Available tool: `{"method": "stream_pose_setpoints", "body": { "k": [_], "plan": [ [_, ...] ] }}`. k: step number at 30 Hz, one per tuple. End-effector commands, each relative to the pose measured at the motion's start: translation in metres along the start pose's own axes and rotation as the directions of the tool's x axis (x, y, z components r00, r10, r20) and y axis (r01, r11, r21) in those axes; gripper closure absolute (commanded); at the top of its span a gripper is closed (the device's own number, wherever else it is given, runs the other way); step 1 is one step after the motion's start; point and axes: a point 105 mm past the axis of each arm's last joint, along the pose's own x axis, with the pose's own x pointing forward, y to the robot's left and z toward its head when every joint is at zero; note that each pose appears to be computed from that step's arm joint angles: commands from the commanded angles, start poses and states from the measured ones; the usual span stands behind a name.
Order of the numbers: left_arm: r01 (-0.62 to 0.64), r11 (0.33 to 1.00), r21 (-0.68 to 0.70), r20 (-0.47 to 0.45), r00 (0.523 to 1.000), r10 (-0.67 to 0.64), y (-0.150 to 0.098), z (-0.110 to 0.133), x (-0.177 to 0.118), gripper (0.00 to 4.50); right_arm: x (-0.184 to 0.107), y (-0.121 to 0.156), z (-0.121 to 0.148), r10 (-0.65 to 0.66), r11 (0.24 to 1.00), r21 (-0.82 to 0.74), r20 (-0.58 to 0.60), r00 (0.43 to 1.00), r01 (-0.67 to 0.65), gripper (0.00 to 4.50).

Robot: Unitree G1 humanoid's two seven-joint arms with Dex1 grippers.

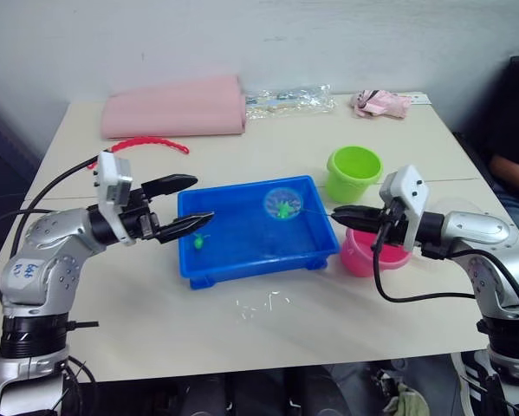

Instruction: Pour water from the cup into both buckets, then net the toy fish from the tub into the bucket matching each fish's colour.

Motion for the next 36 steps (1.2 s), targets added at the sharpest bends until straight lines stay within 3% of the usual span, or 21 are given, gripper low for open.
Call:
{"method": "stream_pose_setpoints", "body": {
  "k": [1, 7, 15, 21, 27, 32, 36],
  "plan": [
    [-0.051, 0.999, 0.018, 0.04, 0.998, 0.05, 0.011, 0.013, 0.004, 0.05, -0.016, -0.014, 0.02, -0.069, 0.996, -0.044, 0.06, 0.996, 0.072, 4.5],
    [-0.041, 0.999, 0.018, 0.07, 0.997, 0.04, 0.014, 0.017, 0.014, 0.05, -0.035, -0.052, 0.022, -0.201, 0.976, -0.069, 0.058, 0.978, 0.205, 4.5],
    [-0.049, 0.998, 0.027, 0.102, 0.994, 0.046, 0.01, 0.018, 0.03, 0.05, -0.052, -0.116, 0.014, -0.441, 0.881, -0.17, 0.039, 0.897, 0.441, 4.5],
    [-0.083, 0.997, 0.009, 0.101, 0.992, 0.082, 0.008, 0.013, 0.037, 0.05, -0.048, -0.13, -0.002, -0.497, 0.817, -0.353, -0.034, 0.867, 0.455, 4.5],
    [-0.097, 0.995, -0.003, 0.096, 0.991, 0.097, 0.008, 0.01, 0.042, 0.05, -0.049, -0.134, -0.008, -0.562, 0.604, -0.714, -0.067, 0.824, 0.354, 4.5],
    [-0.092, 0.996, -0.007, 0.095, 0.991, 0.092, 0.008, 0.01, 0.042, 0.05, -0.051, -0.135, -0.006, -0.572, 0.472, -0.836, -0.049, 0.819, 0.28, 4.5],
    [-0.083, 0.996, -0.026, 0.122, 0.989, 0.085, 0.007, 0.011, 0.042, 0.05, -0.048, -0.127, -0.003, -0.538, 0.301, -0.946, -0.061, 0.841, 0.123, 4.5]
  ]
}}
